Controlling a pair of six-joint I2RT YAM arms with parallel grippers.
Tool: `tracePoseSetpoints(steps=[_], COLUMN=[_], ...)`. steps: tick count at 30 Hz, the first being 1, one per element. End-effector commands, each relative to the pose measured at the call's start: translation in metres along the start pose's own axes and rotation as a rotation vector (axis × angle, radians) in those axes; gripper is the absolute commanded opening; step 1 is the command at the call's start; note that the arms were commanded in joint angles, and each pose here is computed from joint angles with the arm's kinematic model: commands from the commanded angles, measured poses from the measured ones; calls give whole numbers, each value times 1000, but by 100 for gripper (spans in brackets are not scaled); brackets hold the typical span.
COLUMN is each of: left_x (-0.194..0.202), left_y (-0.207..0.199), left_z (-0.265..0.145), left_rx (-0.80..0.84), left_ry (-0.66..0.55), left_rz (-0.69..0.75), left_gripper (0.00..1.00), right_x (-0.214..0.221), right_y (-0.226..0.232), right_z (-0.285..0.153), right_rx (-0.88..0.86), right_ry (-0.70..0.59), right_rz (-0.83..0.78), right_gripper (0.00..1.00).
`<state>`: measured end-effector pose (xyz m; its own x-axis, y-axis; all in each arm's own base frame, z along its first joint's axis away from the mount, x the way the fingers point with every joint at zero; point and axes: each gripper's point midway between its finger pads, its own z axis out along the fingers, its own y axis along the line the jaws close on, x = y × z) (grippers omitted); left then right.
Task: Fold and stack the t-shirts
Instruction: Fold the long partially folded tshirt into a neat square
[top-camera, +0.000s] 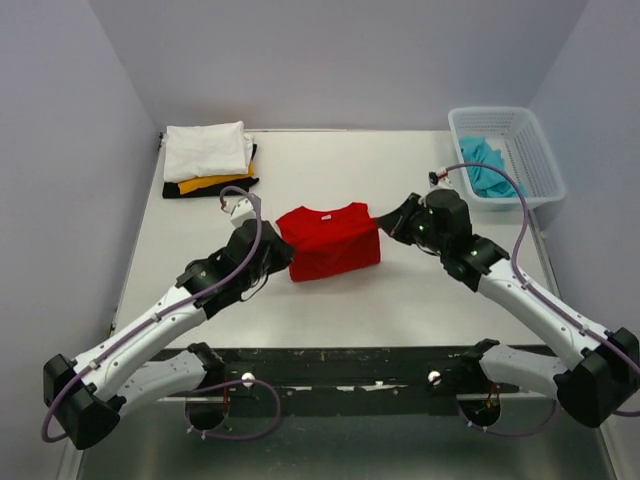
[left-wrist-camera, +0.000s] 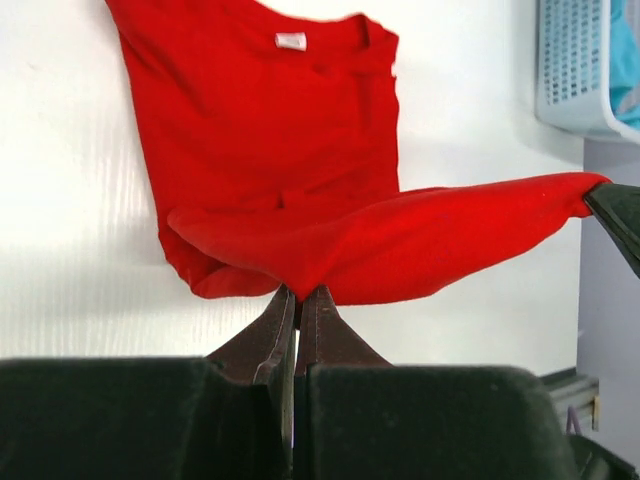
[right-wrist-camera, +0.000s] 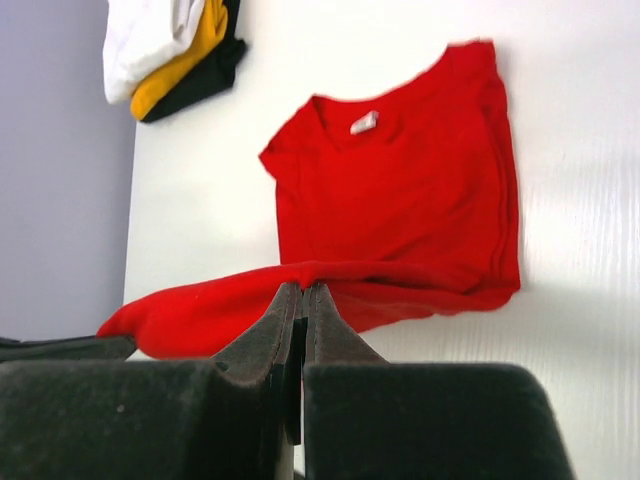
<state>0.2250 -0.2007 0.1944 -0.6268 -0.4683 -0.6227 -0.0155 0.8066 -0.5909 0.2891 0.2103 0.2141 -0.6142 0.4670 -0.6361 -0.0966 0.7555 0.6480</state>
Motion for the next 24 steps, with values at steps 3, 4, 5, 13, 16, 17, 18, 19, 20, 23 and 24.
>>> tracePoseSetpoints(steps=[3, 4, 5, 13, 16, 17, 18, 19, 20, 23, 24], left_x=[-45, -51, -58, -84, -87, -86, -86, -86, -86, -84, -82], left_y=[9, 7, 9, 24, 36, 41, 46, 50, 55, 63, 67], left_z=[32, 37, 44, 98, 116, 121, 129, 134, 141, 157, 162], left_rx=[-97, -89, -95, -164, -216, -236, -257, -270, -281, -299, -311], left_ry=[4, 2, -1, 77, 110, 122, 131, 138, 149, 183, 195], left_rz=[54, 50, 44, 42, 29, 32, 34, 32, 21, -2, -5], left_gripper=[0, 0, 0, 0, 0, 0, 0, 0, 0, 0, 0], right_x=[-55, -58, -62, -77, -74, -74, -73, -73, -73, -67, -66], right_y=[11, 9, 7, -19, -27, -29, -35, -39, -44, -57, -60], right_z=[43, 50, 58, 114, 137, 144, 151, 157, 164, 185, 191], right_rx=[64, 75, 82, 164, 146, 148, 165, 179, 190, 211, 216], right_ry=[-135, -132, -135, -118, -81, -77, -73, -75, -77, -49, -45], right_rz=[-75, -75, -77, -84, -82, -88, -90, -92, -92, -84, -80], right_gripper=[1, 1, 1, 1, 1, 1, 1, 1, 1, 1, 1])
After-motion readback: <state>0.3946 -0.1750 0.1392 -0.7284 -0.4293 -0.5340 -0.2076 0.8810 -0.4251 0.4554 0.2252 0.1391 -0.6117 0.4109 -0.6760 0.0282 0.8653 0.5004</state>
